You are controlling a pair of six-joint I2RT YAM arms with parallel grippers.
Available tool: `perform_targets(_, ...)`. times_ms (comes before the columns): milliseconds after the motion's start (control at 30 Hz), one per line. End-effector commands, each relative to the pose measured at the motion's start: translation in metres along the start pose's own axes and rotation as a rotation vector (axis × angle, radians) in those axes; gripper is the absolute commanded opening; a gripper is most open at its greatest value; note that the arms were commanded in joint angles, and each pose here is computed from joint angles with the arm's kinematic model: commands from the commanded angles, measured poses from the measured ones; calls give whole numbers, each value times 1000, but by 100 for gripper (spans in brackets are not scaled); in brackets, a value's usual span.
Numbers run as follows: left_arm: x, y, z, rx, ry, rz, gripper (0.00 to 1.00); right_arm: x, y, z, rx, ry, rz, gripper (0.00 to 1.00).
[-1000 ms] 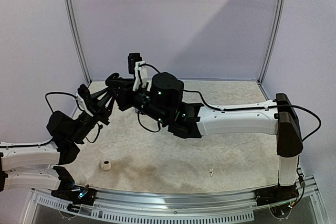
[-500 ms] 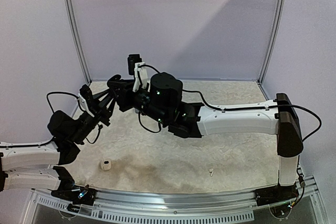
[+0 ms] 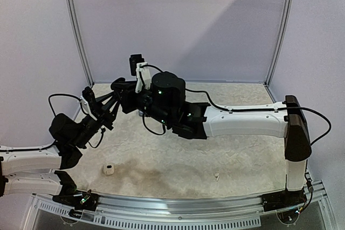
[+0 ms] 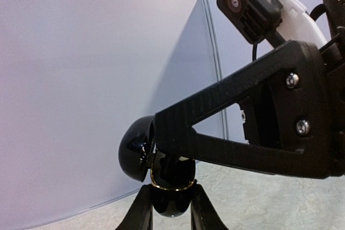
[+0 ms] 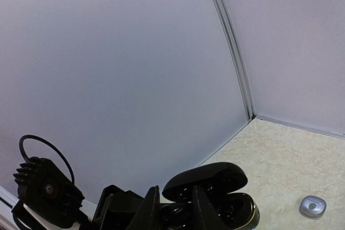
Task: Insert the wireless bluetooth earbuds into the charging case
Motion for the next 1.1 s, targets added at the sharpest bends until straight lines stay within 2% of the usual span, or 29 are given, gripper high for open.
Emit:
perform_targets(0,0,25,-1,-138,-26,-32,0,-17,-9,1,72,-116,-50,17)
perform_targets(167,0,25,0,-136,-38,-50,0,-17,-9,2,79,-115,-55,15)
perform_targets(367,0,25,0,-135,-38,-52,0,-19,-13,5,110,-143,-69,19)
perform_targets(767,0,25,2,-121,-54,-78,0,-22,-16,8,182,-227,-146,22)
perform_targets(1067,-1,24,2,-111,-60,-91,0,-23,-16,10,188,-242,-165,24)
Point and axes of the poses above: each gripper's point midway between its finger pads, its own z axis out along the fingers, its own x axis along the line the jaws close on, y = z × x, the point moved 10 cm from there along -z, back along the fingers, and after that the axes turned 11 degrees about z, right-handed, at the moved point
